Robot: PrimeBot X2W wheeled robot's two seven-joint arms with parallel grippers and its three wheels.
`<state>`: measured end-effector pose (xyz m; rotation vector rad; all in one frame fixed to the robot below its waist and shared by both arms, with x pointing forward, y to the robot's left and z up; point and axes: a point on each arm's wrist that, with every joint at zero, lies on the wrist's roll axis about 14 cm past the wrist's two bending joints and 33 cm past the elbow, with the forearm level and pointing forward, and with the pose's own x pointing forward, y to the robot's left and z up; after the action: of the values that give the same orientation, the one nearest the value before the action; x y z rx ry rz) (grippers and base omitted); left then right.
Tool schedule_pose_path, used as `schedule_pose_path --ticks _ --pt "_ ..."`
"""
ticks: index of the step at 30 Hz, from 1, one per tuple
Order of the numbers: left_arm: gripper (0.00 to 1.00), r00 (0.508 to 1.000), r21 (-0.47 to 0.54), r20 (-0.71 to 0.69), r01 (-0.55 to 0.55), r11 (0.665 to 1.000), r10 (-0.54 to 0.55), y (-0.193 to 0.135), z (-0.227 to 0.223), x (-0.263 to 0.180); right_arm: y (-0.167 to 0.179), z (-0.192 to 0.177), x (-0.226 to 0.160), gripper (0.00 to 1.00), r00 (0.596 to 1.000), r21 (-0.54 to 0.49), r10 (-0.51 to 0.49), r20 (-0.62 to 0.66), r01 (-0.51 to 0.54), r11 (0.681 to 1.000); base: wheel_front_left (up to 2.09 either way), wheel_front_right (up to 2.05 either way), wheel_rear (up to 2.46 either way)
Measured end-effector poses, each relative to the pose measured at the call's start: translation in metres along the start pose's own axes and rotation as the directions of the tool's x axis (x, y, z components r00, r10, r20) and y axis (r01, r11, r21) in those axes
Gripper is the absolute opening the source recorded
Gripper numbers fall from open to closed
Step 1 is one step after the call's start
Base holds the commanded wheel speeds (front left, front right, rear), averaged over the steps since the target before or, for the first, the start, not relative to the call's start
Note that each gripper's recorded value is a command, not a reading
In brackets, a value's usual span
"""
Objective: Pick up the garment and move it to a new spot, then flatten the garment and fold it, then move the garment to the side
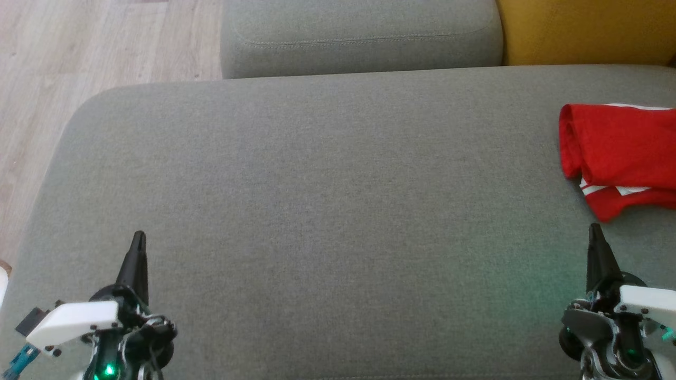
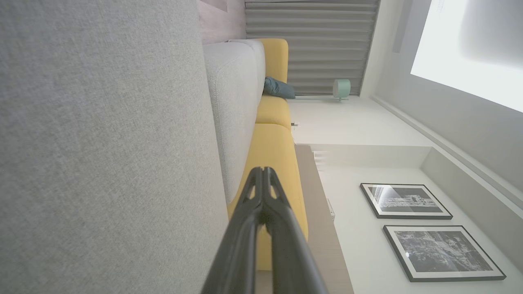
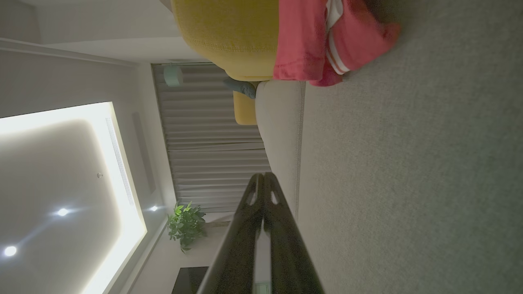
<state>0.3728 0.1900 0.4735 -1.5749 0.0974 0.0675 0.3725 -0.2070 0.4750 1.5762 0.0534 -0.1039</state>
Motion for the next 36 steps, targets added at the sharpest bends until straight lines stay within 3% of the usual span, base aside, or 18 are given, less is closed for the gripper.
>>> schedule_pose_path --ticks 36 --pt "0.00 1.000 -0.002 -0.003 0.000 1.000 0.000 -0.0001 0.0000 -0.0001 0.0001 0.0004 -0.0001 0.00 1.000 0.000 0.000 -0.001 0.000 1.000 0.00 0.00 0.00"
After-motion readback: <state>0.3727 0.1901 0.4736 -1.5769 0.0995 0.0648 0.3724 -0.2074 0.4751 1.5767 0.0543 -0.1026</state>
